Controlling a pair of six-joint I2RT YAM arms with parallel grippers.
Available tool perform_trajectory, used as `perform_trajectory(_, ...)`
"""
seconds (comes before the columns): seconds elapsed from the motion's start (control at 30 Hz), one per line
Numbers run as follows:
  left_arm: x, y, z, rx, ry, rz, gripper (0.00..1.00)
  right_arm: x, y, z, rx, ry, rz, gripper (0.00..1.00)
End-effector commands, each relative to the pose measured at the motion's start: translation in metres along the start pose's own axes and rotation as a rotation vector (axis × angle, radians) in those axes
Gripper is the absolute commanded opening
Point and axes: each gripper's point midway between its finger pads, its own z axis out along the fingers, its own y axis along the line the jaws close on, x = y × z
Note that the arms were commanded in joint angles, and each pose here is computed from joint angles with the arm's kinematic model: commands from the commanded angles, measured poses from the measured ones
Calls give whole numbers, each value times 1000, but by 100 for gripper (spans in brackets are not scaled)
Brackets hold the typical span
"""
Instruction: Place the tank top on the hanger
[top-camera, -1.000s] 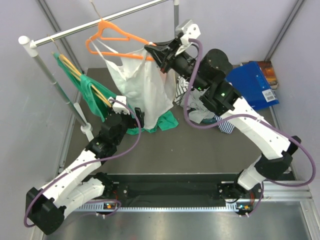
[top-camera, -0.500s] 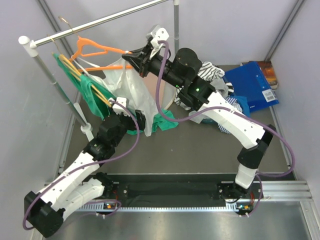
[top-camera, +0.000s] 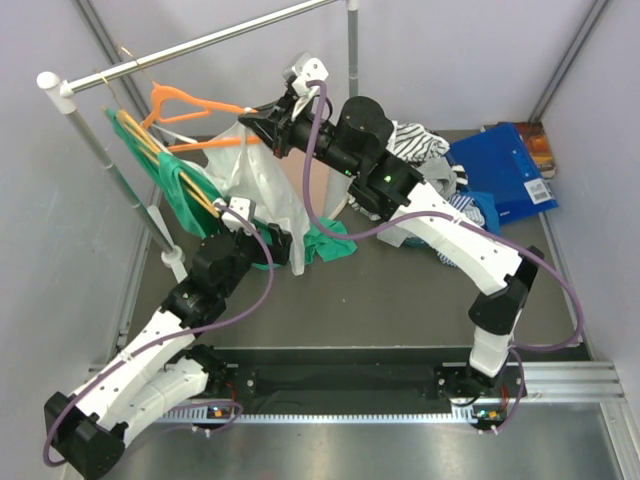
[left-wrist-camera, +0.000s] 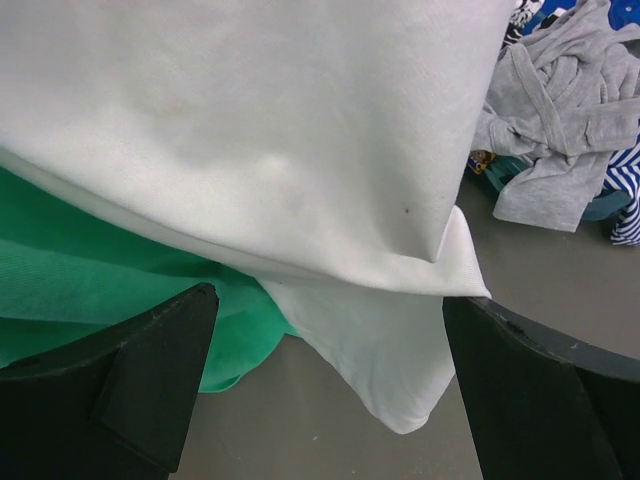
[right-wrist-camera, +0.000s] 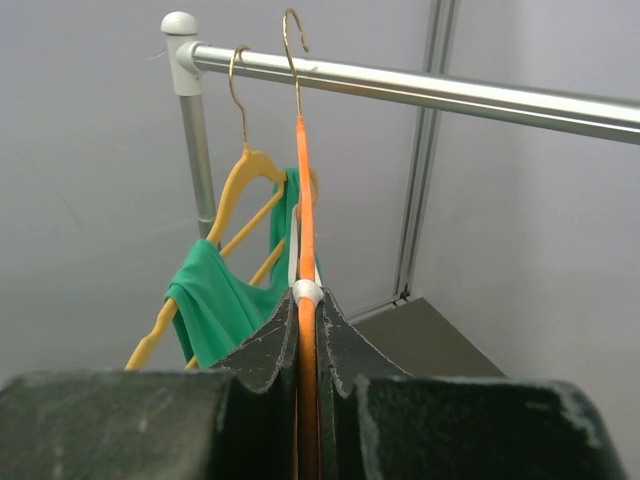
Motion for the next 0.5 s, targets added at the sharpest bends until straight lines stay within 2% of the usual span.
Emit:
perform_trajectory(0.0, 3, -2, -4, 10, 5, -13, 99, -19, 8, -1, -14, -51, 4, 0)
perform_trajectory(0.27, 8, -3, -8, 18, 17, -29, 99, -12, 6, -11, 12, -24, 9, 1)
perform_trajectory(0.37, 10, -3, -10, 19, 21, -35, 99, -13, 6, -15, 12, -17, 4, 23)
perform_trajectory(0.4, 10, -3, -10, 21, 20, -37, 99, -12, 6, -17, 15, -8, 3, 37)
perform_trajectory(0.47, 12, -3, -11, 22, 22, -38, 99, -19, 7, -22, 15, -12, -3, 58)
